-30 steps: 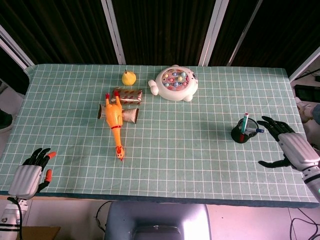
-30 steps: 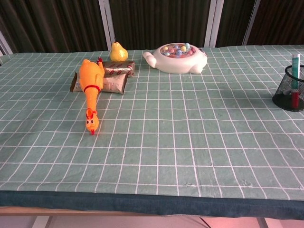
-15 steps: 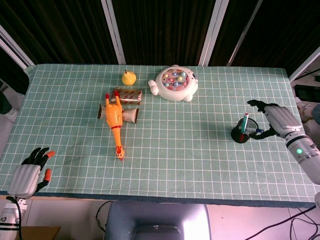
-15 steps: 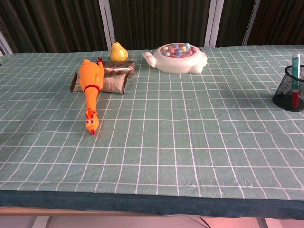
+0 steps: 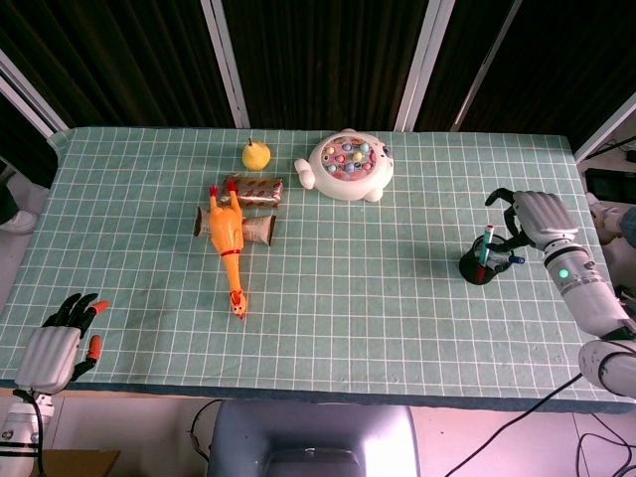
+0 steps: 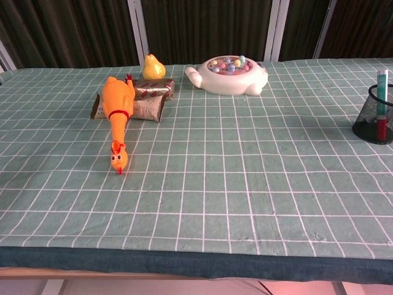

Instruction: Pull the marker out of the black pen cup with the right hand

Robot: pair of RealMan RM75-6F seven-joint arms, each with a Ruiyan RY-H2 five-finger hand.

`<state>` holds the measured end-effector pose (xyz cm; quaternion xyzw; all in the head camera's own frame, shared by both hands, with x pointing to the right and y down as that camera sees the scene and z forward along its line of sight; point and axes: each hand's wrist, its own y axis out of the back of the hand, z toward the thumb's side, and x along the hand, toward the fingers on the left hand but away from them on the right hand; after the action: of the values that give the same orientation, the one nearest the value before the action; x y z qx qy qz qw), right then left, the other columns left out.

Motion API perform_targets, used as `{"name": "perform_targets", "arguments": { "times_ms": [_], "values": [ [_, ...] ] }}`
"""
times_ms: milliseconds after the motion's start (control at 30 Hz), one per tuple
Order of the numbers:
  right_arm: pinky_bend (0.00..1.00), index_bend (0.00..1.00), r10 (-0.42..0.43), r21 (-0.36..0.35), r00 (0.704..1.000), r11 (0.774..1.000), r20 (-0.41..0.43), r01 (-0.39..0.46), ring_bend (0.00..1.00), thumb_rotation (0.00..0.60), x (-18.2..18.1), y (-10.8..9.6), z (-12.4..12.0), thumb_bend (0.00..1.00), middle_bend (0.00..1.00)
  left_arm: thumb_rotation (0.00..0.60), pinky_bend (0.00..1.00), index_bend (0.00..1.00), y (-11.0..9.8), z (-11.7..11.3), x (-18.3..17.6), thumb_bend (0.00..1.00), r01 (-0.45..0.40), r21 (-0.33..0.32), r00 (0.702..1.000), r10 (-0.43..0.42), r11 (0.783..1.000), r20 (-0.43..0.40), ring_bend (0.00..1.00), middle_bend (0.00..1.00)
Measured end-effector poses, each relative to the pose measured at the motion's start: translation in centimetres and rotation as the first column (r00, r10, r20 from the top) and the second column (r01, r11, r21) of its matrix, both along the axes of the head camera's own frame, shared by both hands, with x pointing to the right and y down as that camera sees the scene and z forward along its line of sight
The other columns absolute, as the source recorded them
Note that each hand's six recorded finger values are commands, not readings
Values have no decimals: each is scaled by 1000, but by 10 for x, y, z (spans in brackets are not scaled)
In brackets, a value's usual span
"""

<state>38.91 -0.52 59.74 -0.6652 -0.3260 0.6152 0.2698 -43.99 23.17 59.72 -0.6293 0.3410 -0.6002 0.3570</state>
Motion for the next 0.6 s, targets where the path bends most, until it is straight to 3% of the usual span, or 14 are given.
{"name": "perform_targets", "arguments": {
  "times_ms": [600],
  "values": [
    [1000,522,128,-90,989,987,-79,-135,1000,600,30,-9,49,357,1000,600,324,229,0,5,0,574,0,-20,1000,1,1000,7,79,117]
  ]
}}
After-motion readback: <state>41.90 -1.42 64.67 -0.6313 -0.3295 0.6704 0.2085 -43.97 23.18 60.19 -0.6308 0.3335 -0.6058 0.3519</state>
